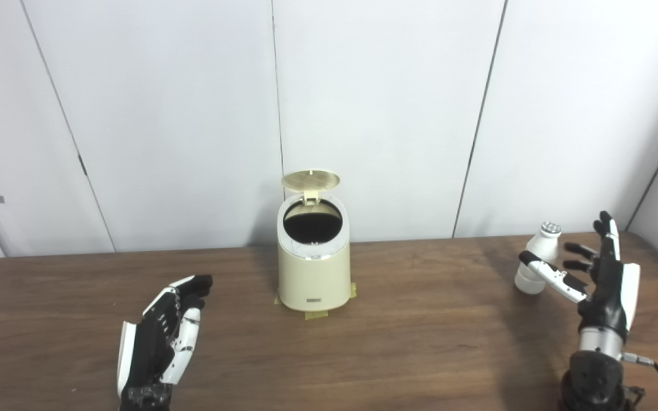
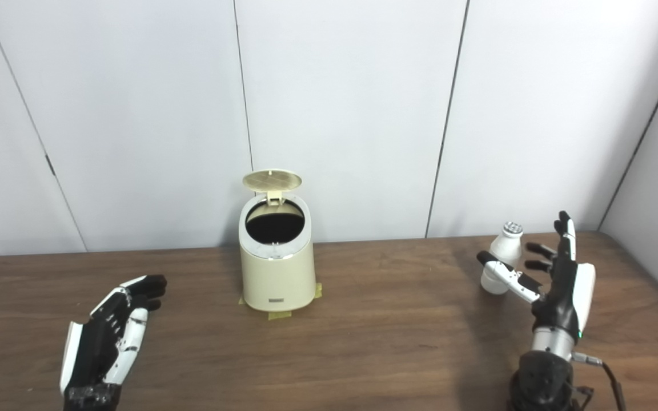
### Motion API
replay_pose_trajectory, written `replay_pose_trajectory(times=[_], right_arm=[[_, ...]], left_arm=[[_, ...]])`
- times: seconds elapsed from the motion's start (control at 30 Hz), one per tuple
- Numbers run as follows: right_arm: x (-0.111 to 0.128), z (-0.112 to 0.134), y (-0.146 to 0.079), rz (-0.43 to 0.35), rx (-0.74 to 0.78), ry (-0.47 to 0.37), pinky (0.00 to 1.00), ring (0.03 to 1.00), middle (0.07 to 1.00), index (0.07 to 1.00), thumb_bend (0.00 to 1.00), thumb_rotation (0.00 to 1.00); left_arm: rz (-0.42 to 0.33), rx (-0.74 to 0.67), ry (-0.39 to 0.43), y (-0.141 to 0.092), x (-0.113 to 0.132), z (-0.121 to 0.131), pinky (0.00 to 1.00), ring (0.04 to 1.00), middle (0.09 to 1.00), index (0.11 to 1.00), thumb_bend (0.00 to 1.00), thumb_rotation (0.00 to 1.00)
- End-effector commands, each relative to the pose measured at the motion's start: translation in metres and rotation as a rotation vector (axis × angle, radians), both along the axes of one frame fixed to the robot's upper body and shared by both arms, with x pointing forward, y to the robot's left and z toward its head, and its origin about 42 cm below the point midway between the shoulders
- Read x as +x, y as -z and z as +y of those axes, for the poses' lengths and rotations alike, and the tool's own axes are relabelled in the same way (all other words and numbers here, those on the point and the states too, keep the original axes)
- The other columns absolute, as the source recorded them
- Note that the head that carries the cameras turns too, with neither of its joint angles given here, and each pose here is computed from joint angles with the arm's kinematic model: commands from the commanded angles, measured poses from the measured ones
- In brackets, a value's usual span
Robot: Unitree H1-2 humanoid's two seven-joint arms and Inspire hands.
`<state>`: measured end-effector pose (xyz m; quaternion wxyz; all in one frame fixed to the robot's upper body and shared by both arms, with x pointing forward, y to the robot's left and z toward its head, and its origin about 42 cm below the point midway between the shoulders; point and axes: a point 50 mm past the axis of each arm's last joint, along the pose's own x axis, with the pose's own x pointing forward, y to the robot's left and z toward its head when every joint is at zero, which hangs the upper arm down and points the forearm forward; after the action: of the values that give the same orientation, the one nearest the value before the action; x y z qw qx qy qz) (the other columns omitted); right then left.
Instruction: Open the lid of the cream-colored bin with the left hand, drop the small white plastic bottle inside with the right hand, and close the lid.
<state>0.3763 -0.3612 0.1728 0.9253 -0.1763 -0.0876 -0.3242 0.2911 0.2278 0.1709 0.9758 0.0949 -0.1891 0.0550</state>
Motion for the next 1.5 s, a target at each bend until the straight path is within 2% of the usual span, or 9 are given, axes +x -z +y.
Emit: replay_pose_trajectory(times=[0.0,0.17,0.33,0.53,0.67,1.17,1.3,1.43,1.47], right_arm=[[0.017,-0.004,-0.026,-0.063,-0.001,-0.038,0.74,0.853,0.926,0.954,0.87,0.33],[0.027,-0.006,-0.018,-0.026,-0.027,-0.072,0.76,0.866,0.919,0.941,0.97,0.42],[0.034,-0.006,-0.014,0.020,-0.032,-0.079,0.88,0.963,0.975,0.968,0.90,0.38],[0.042,-0.007,-0.011,0.064,-0.053,-0.076,0.85,0.932,0.951,0.961,0.88,0.35],[0.051,-0.010,-0.006,0.108,-0.049,-0.069,0.78,0.881,0.911,0.921,0.93,0.38],[0.074,-0.024,0.007,0.154,-0.022,-0.063,0.76,0.852,0.868,0.861,0.89,0.32],[0.075,-0.023,0.006,0.126,-0.023,-0.044,0.70,0.773,0.796,0.805,0.83,0.25],[0.074,-0.019,0.005,0.062,-0.001,-0.001,0.54,0.620,0.653,0.689,0.75,0.07],[0.074,-0.018,0.005,0.048,-0.005,0.010,0.49,0.573,0.608,0.572,0.61,0.10]], left_arm=[[-0.078,0.006,0.027,-0.017,0.008,-0.004,0.72,0.754,0.741,0.720,0.19,0.60],[-0.085,0.014,0.016,-0.018,0.009,-0.005,0.71,0.748,0.737,0.714,0.19,0.61],[-0.089,0.009,0.021,-0.018,0.009,-0.006,0.72,0.751,0.741,0.717,0.18,0.61],[-0.091,-0.017,0.040,-0.021,0.008,-0.006,0.71,0.755,0.743,0.719,0.20,0.59],[-0.108,-0.018,0.044,-0.024,0.008,-0.007,0.70,0.751,0.738,0.712,0.19,0.58],[-0.113,-0.019,0.044,-0.026,0.006,-0.008,0.73,0.753,0.737,0.712,0.20,0.59],[-0.115,-0.014,0.038,-0.026,0.005,-0.009,0.71,0.751,0.735,0.711,0.19,0.59],[-0.116,-0.021,0.039,-0.027,0.004,-0.009,0.71,0.750,0.732,0.706,0.21,0.61],[-0.116,-0.023,0.041,-0.027,0.003,-0.009,0.72,0.751,0.732,0.706,0.21,0.61]])
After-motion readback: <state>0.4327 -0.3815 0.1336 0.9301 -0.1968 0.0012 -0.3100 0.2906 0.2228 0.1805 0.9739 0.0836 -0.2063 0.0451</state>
